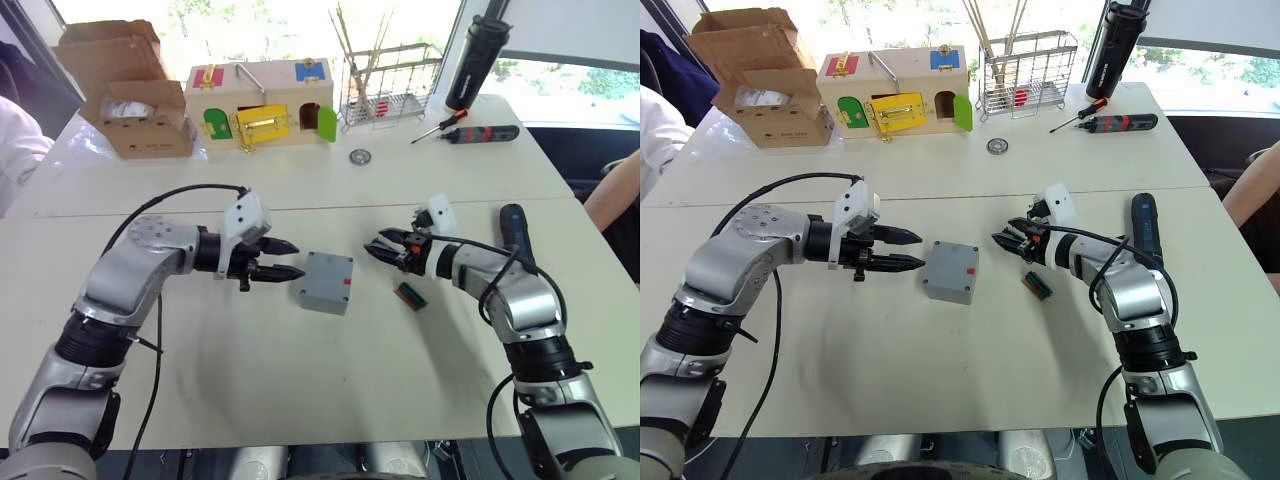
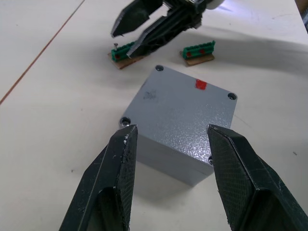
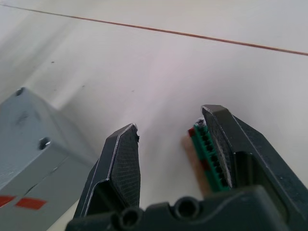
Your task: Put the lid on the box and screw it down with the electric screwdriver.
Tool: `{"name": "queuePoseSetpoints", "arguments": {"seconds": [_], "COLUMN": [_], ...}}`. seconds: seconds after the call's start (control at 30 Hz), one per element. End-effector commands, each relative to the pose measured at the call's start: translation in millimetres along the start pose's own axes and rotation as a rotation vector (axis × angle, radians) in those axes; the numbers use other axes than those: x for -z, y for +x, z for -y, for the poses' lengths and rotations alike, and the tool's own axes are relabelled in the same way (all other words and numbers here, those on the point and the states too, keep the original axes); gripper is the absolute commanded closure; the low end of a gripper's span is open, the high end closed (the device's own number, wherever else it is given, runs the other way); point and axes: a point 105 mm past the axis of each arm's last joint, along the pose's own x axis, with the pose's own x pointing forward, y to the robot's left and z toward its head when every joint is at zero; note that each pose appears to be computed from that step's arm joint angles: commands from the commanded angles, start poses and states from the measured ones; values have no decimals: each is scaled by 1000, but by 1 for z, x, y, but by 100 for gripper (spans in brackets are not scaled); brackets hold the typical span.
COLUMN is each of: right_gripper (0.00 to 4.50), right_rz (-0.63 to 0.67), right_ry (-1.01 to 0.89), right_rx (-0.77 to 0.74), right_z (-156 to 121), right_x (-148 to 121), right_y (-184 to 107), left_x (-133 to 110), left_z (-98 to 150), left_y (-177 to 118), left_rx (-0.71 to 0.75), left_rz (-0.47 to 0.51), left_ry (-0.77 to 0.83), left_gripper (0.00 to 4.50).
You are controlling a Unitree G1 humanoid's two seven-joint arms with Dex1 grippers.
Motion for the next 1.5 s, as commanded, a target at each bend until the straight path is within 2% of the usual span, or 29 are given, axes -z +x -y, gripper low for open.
{"name": "queuePoseSetpoints", "arguments": {"seconds": [0.03,0.47,0.53,0.63,1.0,1.4,1.5], "right_gripper": [216,216,296,445,445,445,445], "right_rz": [40,39,38,41,49,118,148], "right_ry": [-40,-22,-20,-15,-10,-24,-39], "right_rx": [6,29,30,41,56,77,55], "right_z": [2,4,4,5,6,10,3], "right_x": [-14,-10,-9,-9,-10,-40,-54], "right_y": [1,5,5,6,3,-10,-18], "left_x": [-13,-16,-16,-15,-14,-14,-16], "left_z": [3,1,1,1,2,-2,-3], "left_y": [-8,-5,-5,-4,-2,-3,-4], "left_rx": [-14,-34,-36,-37,-35,-46,-48], "left_rz": [33,37,35,32,32,43,56], "left_ry": [36,31,31,29,24,11,6], "left_gripper": [217,217,217,217,217,217,217]}}
